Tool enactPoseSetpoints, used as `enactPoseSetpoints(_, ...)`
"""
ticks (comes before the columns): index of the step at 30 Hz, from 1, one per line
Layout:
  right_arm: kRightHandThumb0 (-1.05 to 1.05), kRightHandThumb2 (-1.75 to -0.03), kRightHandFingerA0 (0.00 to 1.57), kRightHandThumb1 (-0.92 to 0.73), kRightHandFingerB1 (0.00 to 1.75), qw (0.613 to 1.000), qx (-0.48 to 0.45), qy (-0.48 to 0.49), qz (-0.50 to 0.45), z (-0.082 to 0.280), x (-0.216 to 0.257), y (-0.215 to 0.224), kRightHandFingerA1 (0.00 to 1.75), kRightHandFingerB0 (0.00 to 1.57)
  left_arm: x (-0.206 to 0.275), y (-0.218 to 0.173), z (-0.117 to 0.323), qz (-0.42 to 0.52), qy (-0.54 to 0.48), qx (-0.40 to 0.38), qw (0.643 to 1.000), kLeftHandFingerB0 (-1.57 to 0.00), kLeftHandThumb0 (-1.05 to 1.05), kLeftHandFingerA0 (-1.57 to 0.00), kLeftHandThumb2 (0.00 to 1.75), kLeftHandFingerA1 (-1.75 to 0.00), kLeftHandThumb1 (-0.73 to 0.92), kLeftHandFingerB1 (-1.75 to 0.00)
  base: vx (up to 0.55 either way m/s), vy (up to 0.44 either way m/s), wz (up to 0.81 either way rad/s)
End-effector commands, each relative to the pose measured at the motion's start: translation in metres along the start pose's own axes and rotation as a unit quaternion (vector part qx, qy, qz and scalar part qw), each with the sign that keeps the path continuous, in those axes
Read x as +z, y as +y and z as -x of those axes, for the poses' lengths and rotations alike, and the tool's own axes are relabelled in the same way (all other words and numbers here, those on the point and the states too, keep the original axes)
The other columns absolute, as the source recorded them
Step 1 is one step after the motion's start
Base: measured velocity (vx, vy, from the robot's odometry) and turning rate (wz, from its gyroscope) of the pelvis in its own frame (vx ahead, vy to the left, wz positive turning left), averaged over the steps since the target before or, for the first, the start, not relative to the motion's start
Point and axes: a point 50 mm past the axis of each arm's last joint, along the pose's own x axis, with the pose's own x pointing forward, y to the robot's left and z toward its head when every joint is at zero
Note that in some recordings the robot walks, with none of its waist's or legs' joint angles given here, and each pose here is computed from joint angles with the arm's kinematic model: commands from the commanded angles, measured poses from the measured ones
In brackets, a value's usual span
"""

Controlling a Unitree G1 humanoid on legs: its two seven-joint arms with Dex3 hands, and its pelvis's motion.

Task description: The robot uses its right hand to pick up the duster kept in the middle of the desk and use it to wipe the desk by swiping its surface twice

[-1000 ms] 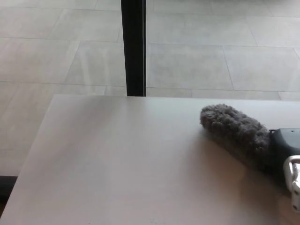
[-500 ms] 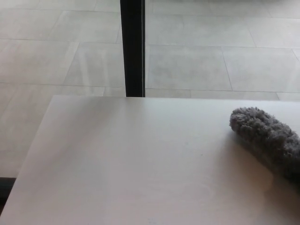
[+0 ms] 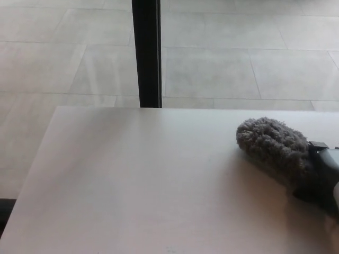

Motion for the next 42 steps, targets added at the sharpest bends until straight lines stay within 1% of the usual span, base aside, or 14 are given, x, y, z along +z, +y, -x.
enactPoseSetpoints(1, -1.05, -0.64, 0.00, -0.76, 0.00, 0.990, 0.117, -0.040, -0.066, 0.002, 0.006, -0.029, 0.00, 0.00, 0.009, 0.007, 0.003, -0.002, -0.019, 0.009, 1.000, -0.49, -0.91, -0.47, 0.78, -1.29, 0.92, -1.19, 0.00, 0.000, 0.00)
enactPoseSetpoints(12, -1.05, -0.67, 0.00, -0.78, 0.00, 0.992, 0.058, -0.025, -0.106, 0.011, -0.030, -0.066, 0.00, 0.00, 0.007, 0.008, 0.005, -0.008, -0.015, 0.012, 1.000, -0.51, -0.92, -0.48, 0.80, -1.28, 0.92, -1.18, 0.00, 0.000, 0.00)
enactPoseSetpoints(13, -1.05, -0.65, 0.00, -0.78, 0.00, 0.992, 0.040, -0.036, -0.118, 0.020, -0.036, -0.078, 0.00, 0.00, 0.007, 0.008, 0.004, -0.010, -0.015, 0.013, 1.000, -0.60, -0.87, -0.62, 1.19, -1.10, 0.75, -1.04, 0.00, 0.000, 0.00)
enactPoseSetpoints(15, -1.05, -0.64, 0.00, -0.79, 0.00, 0.990, 0.016, -0.045, -0.136, 0.032, -0.043, -0.089, 0.00, 0.00, 0.007, 0.008, 0.005, -0.011, -0.015, 0.008, 1.000, -0.51, -0.94, -0.48, 0.79, -1.26, 0.92, -1.18, 0.00, 0.000, 0.00)
enactPoseSetpoints(20, -1.05, -0.65, 0.00, -0.82, 0.00, 0.975, -0.041, -0.042, -0.213, 0.068, -0.072, -0.111, 0.00, 0.00, 0.006, 0.008, 0.005, -0.009, -0.016, 0.010, 1.000, -0.63, -0.86, -0.60, 1.19, -1.09, 0.76, -1.05, 0.00, 0.000, 0.00)
enactPoseSetpoints(21, -1.02, -0.66, 0.00, -0.84, 0.00, 0.970, -0.060, -0.030, -0.232, 0.080, -0.087, -0.114, 0.00, 0.00, 0.006, 0.009, 0.006, -0.014, -0.014, 0.011, 1.000, -0.53, -0.89, -0.49, 0.75, -1.28, 0.92, -1.18, 0.00, 0.000, 0.00)
enactPoseSetpoints(23, -1.02, -0.68, 0.00, -0.85, 0.00, 0.961, -0.093, -0.009, -0.262, 0.101, -0.113, -0.118, 0.00, 0.00, 0.003, 0.009, 0.006, -0.014, -0.011, 0.012, 1.000, -0.63, -0.89, -0.61, 1.18, -1.10, 0.74, -1.05, 0.00, 0.000, 0.00)
enactPoseSetpoints(25, -0.99, -0.65, 0.00, -0.83, 0.00, 0.952, -0.110, -0.003, -0.284, 0.113, -0.125, -0.118, 0.00, 0.00, 0.002, 0.010, 0.007, -0.010, -0.011, 0.014, 1.000, -0.53, -0.91, -0.49, 0.74, -1.29, 0.92, -1.19, 0.00, 0.000, 0.00)
enactPoseSetpoints(27, -1.04, -0.84, 0.00, -0.64, 0.09, 0.929, -0.158, 0.053, -0.332, 0.141, -0.162, -0.110, 0.00, 0.00, 0.001, 0.009, 0.007, -0.007, -0.012, 0.011, 1.000, -0.62, -0.87, -0.60, 1.18, -1.09, 0.75, -1.04, 0.00, 0.000, 0.00)
enactPoseSetpoints(30, -1.05, -1.04, 0.00, -0.62, 0.18, 0.901, -0.186, 0.088, -0.382, 0.164, -0.191, -0.097, 0.30, 0.00, 0.000, 0.010, 0.008, 0.001, -0.012, 0.013, 1.000, -0.53, -0.89, -0.49, 0.76, -1.28, 0.92, -1.18, 0.00, 0.000, 0.00)
enactPoseSetpoints(38, -0.88, -0.99, 0.00, -0.60, 0.45, 0.735, -0.317, 0.328, -0.502, 0.255, -0.270, -0.007, 0.39, 0.08, -0.001, 0.013, 0.011, -0.001, -0.009, 0.016, 1.000, -0.52, -0.90, -0.48, 0.74, -1.30, 0.92, -1.20, 0.00, 0.000, 0.00)
enactPoseSetpoints(39, -0.89, -0.99, 0.00, -0.60, 0.43, 0.701, -0.333, 0.341, -0.530, 0.266, -0.273, 0.009, 0.41, 0.05, -0.003, 0.013, 0.011, 0.003, -0.005, 0.019, 1.000, -0.62, -0.88, -0.61, 1.18, -1.10, 0.75, -1.05, 0.00, 0.000, 0.00)
enactPoseSetpoints(40, -0.89, -0.62, 0.00, -0.73, 0.53, 0.691, -0.343, 0.355, -0.528, 0.270, -0.275, 0.016, 0.63, 0.07, -0.003, 0.014, 0.011, 0.007, -0.003, 0.021, 1.000, -0.52, -0.90, -0.48, 0.78, -1.27, 0.92, -1.17, 0.00, 0.000, 0.00)
enactPoseSetpoints(42, -0.81, -0.98, 0.00, -0.56, 0.47, 0.677, -0.351, 0.388, -0.518, 0.280, -0.277, 0.037, 0.49, 0.04, -0.003, 0.016, 0.012, 0.010, -0.002, 0.027, 1.000, -0.46, -0.90, -0.45, 0.78, -1.25, 0.92, -1.15, 0.00, 0.000, 0.00)
